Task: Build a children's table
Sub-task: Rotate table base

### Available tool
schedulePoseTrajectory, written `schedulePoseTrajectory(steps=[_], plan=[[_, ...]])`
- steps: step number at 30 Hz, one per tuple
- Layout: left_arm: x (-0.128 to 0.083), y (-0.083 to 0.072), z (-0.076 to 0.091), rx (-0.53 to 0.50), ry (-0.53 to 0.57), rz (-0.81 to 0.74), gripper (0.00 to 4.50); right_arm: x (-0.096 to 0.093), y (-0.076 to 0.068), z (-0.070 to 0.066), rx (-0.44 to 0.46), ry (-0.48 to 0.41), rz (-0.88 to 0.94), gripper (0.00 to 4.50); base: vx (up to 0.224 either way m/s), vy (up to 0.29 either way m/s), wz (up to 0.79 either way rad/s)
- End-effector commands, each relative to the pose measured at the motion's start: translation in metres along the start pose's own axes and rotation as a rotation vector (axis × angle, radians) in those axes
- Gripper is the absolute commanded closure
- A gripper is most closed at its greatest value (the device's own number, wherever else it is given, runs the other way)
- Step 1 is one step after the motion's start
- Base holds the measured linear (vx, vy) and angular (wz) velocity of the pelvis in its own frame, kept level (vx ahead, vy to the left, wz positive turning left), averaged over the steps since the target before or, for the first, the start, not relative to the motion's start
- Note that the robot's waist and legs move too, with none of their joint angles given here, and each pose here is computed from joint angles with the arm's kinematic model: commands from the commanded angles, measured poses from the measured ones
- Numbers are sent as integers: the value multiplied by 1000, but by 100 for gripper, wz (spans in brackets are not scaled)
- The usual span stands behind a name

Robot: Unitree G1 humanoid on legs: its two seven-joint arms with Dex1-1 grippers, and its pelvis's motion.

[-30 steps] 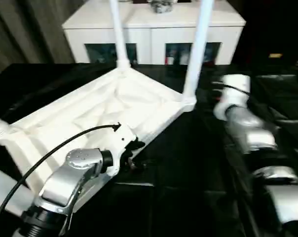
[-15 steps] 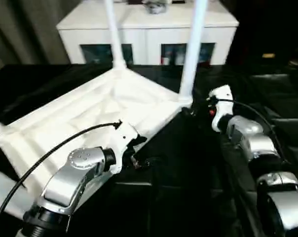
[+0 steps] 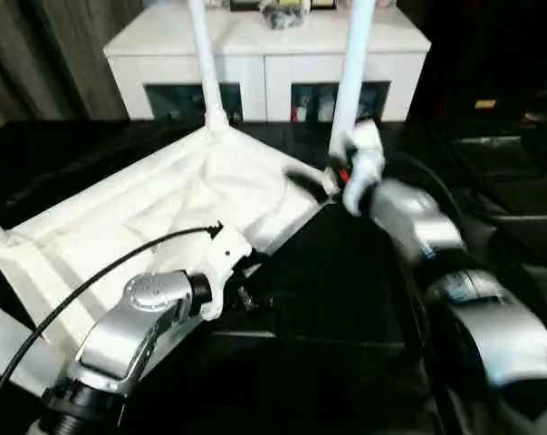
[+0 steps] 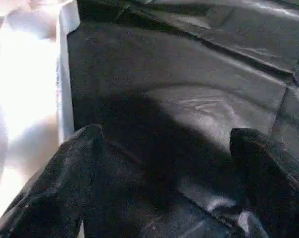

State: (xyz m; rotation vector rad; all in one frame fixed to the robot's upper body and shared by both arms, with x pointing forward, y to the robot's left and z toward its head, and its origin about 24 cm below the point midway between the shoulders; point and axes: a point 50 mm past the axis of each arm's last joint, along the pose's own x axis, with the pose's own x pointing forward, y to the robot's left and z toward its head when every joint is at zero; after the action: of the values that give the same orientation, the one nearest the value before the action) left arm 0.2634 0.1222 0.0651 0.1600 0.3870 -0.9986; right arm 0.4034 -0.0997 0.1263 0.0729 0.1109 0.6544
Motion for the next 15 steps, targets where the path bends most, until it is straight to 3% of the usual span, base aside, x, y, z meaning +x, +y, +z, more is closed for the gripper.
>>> schedulePoseTrajectory(steps=[1,7,15], plan=[[-3,0,2,13,-2,23,1,4,-3,10,15,-22,-76,14,0,0,0],[-8,-1,2,9,-3,48,1,4,-17,25,35,-54,-312,14,0,0,0],[-13,0,1,5,3,60,1,-11,-41,23,120,-80,-558,14,0,0,0]])
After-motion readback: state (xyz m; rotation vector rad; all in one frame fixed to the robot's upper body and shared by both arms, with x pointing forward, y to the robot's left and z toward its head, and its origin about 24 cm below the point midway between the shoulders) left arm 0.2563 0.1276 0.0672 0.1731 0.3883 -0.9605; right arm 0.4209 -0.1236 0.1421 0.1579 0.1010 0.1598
